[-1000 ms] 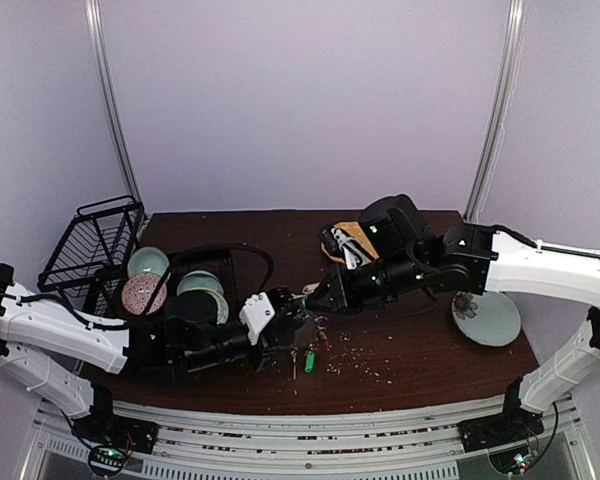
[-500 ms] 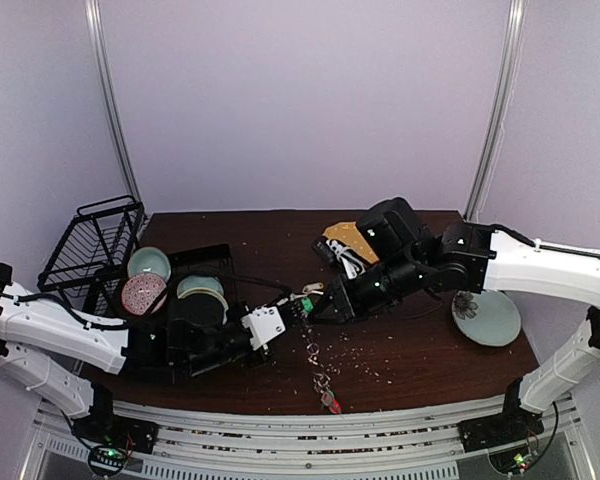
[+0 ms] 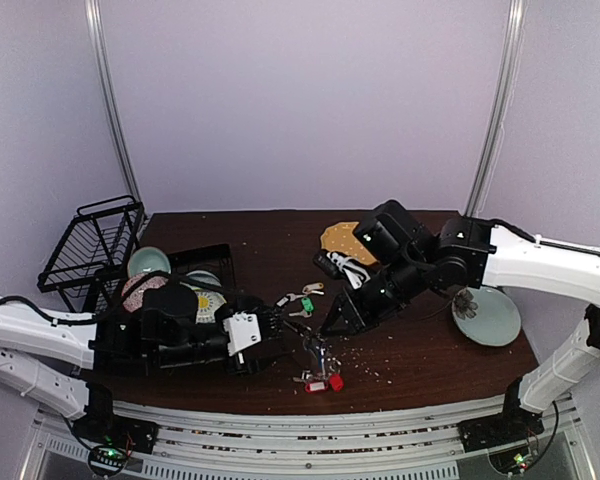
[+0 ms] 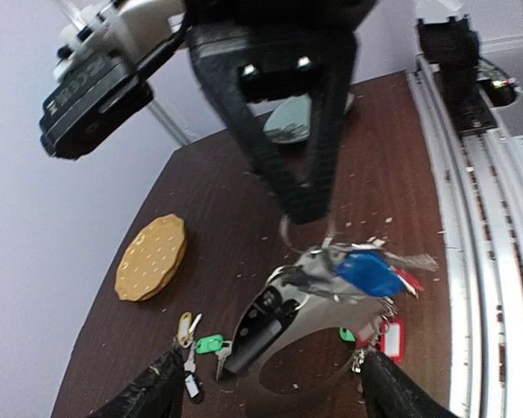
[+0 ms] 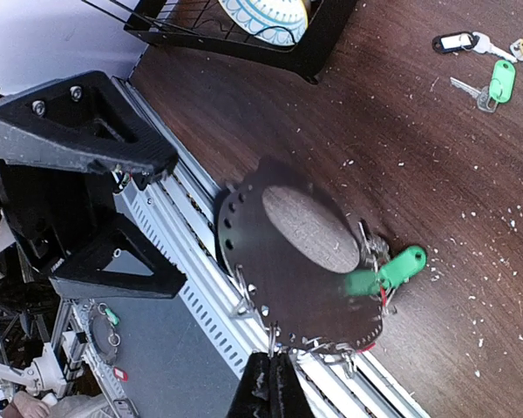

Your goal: Put the keys on the keyring

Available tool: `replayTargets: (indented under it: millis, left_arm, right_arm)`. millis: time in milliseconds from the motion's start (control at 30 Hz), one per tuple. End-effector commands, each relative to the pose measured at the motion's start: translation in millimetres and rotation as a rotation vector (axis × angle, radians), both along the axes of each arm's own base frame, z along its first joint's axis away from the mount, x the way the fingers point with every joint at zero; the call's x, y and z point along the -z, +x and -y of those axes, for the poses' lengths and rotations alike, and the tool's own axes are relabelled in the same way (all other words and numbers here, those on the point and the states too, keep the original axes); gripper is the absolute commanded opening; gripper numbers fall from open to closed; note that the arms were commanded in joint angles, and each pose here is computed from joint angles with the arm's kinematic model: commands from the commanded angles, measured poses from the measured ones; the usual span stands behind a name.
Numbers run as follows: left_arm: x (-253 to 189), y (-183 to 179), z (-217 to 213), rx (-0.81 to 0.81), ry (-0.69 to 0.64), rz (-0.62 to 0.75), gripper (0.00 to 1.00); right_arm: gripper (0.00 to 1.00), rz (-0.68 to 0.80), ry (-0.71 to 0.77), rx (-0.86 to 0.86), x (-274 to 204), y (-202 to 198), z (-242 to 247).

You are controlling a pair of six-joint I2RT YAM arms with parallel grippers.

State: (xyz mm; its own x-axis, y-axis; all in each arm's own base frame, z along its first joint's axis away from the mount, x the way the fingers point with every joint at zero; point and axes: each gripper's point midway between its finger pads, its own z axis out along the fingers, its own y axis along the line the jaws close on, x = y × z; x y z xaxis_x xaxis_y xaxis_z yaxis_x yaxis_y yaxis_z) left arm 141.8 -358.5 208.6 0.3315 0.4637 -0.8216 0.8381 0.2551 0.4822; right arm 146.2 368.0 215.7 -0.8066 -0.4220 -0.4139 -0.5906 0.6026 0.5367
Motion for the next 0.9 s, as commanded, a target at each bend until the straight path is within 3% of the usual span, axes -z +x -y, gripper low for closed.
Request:
replayTargets:
  millis: [0, 133, 233, 400, 467, 633, 867]
  left_arm:
    - [-14, -34, -4, 0.186, 0.018, -0.045, 0.73]
    - [-12, -7, -19, 0.046, 0.029, 0.013, 0.81]
    - [-1, 4, -15, 0.02, 0.047, -0.054, 0.85]
    - [17, -5, 4, 0.086, 0.051, -0.159, 0.67]
    - [15, -6, 8, 0.089, 0.013, -0.179, 0.65]
    - [11, -44, 8, 0.3, -0.028, -0.2, 0.7]
    - [31, -44, -10, 0.252, 0.016, -0.225, 0.81]
  right_arm:
    - [0.0, 0.053, -0.004, -0.06, -20, -1, 1]
    - [0.0, 0.06, 0.009, -0.098, -27, -5, 1]
    - [0.0, 0.072, 0.01, -0.113, -30, -6, 2]
    - [0.0, 0.092, 0.033, -0.12, -39, -6, 2]
    - [0.0, 0.098, 0.035, -0.116, -40, -6, 2]
    - [0.0, 0.124, 0.025, -0.097, -42, 0, 4]
    - [0.0, 0.192, 0.054, -0.004, -61, 17, 7]
